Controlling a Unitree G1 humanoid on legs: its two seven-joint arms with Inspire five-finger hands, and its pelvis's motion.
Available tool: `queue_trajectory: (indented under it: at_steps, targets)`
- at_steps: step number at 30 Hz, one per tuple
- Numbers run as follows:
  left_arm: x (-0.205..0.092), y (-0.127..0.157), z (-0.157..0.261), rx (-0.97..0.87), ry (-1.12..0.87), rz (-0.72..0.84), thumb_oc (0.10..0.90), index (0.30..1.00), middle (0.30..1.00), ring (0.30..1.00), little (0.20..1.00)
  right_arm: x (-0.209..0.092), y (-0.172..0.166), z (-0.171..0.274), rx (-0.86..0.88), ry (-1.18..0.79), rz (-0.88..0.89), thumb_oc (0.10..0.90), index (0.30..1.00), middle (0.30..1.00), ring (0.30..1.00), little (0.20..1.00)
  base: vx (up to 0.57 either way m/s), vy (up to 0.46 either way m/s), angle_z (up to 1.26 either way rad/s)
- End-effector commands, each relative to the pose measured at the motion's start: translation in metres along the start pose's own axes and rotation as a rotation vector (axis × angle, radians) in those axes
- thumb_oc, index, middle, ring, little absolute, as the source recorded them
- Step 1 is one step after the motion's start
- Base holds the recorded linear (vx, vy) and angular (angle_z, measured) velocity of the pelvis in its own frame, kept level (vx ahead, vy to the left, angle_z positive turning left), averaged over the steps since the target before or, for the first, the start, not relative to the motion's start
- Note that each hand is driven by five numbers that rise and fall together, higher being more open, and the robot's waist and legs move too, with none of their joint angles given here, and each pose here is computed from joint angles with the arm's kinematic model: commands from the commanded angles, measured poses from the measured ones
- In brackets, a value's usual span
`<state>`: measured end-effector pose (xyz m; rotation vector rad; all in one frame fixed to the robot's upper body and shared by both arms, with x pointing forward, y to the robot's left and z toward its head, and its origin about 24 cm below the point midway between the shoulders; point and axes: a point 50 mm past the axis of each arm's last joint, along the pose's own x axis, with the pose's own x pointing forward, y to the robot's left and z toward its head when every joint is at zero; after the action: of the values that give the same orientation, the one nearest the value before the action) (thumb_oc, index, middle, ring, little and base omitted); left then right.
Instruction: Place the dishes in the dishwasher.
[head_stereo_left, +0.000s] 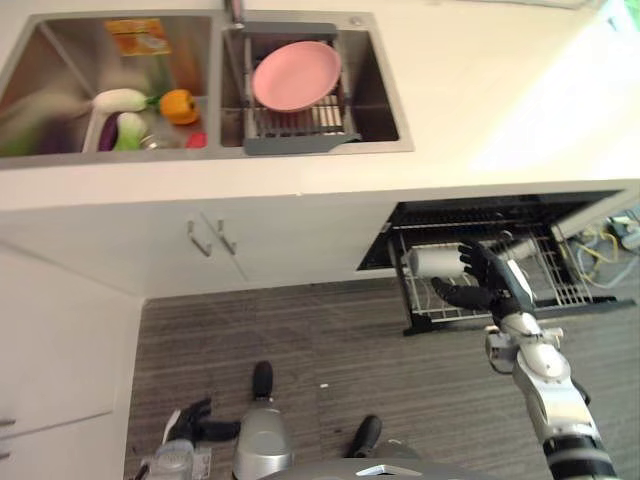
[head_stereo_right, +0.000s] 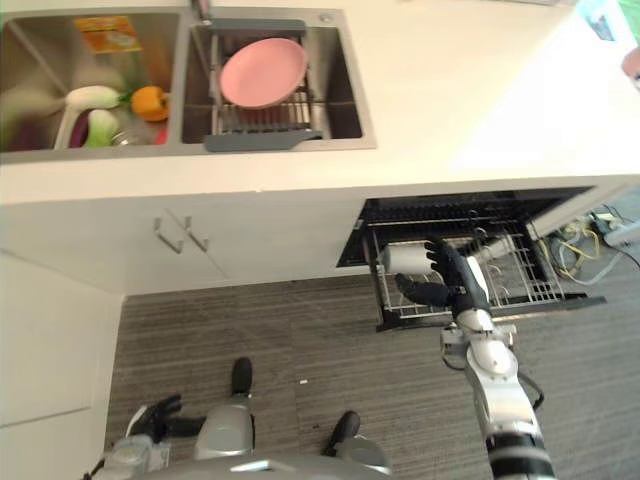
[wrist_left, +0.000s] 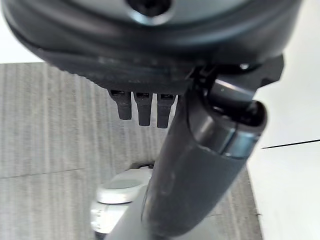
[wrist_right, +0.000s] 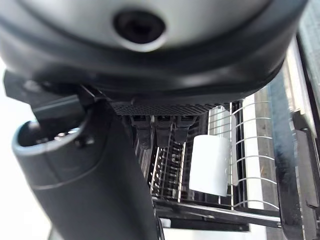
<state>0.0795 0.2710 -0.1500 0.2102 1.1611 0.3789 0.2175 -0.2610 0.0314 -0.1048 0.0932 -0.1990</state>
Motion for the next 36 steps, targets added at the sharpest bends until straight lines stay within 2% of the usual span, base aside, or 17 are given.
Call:
queue_trajectory:
  at_steps: [1, 2, 3, 5, 8, 13, 15, 18, 21, 26, 36]
  targets:
    - [-0.001, 0.001, -0.007, -0.018, 0.024, 0.045, 0.800, 0.900, 0.900, 0.900, 0.900, 0.009, -0.021, 0.096, 0.275, -0.564, -0.083, 0.800, 0.900, 0.900, 0.900, 0.900, 0.05, 0.011, -0.06]
    - [0.000, 0.001, -0.007, -0.016, 0.023, 0.046, 0.800, 0.900, 0.900, 0.900, 0.900, 0.008, -0.021, 0.096, 0.276, -0.564, -0.084, 0.800, 0.900, 0.900, 0.900, 0.900, 0.06, -0.006, 0.00]
    - [-0.001, 0.000, -0.014, -0.058, 0.054, 0.068, 0.800, 0.900, 0.900, 0.900, 0.900, 0.001, -0.021, 0.103, 0.386, -0.654, -0.125, 0.800, 0.900, 0.900, 0.900, 0.900, 0.00, 0.000, 0.00]
    - [-0.002, 0.002, -0.019, -0.087, 0.078, 0.086, 0.800, 0.900, 0.900, 0.900, 0.900, -0.001, -0.020, 0.108, 0.440, -0.699, -0.138, 0.800, 0.900, 0.900, 0.900, 0.900, 0.03, -0.038, 0.02]
    - [-0.004, 0.000, -0.029, -0.158, 0.135, 0.109, 0.800, 0.900, 0.900, 0.900, 0.900, -0.003, -0.010, 0.120, 0.496, -0.759, -0.088, 0.800, 0.900, 0.900, 0.900, 0.900, 0.01, -0.033, 0.06]
    - [-0.004, -0.005, -0.026, -0.162, 0.117, 0.107, 0.800, 0.900, 0.900, 0.900, 0.900, -0.004, 0.000, 0.135, 0.428, -0.805, -0.033, 0.800, 0.900, 0.900, 0.900, 0.900, 0.01, -0.053, 0.10]
    - [-0.002, -0.010, -0.015, -0.184, 0.100, 0.115, 0.800, 0.900, 0.900, 0.900, 0.900, -0.005, 0.000, 0.137, 0.473, -0.821, -0.057, 0.800, 0.900, 0.900, 0.900, 0.900, 0.04, 0.010, 0.43]
    - [-0.001, -0.015, -0.010, -0.152, 0.084, 0.109, 0.800, 0.900, 0.900, 0.900, 0.900, -0.003, 0.002, 0.135, 0.451, -0.803, -0.040, 0.800, 0.900, 0.900, 0.900, 0.900, 0.20, 0.107, 1.43]
    - [-0.003, -0.017, -0.017, -0.152, 0.105, 0.105, 0.800, 0.900, 0.900, 0.900, 0.900, -0.004, 0.005, 0.132, 0.414, -0.781, -0.025, 0.800, 0.900, 0.900, 0.900, 0.900, 0.22, 0.145, -0.10]
    - [-0.003, -0.018, -0.018, -0.093, 0.104, 0.088, 0.800, 0.900, 0.900, 0.900, 0.900, -0.005, 0.004, 0.131, 0.349, -0.777, -0.058, 0.800, 0.900, 0.900, 0.900, 0.900, 0.24, 0.282, 0.02]
    - [-0.002, -0.020, -0.012, -0.023, 0.073, 0.055, 0.800, 0.900, 0.900, 0.900, 0.900, -0.008, 0.000, 0.121, 0.333, -0.734, -0.106, 0.800, 0.900, 0.900, 0.900, 0.900, 0.15, 0.166, 0.46]
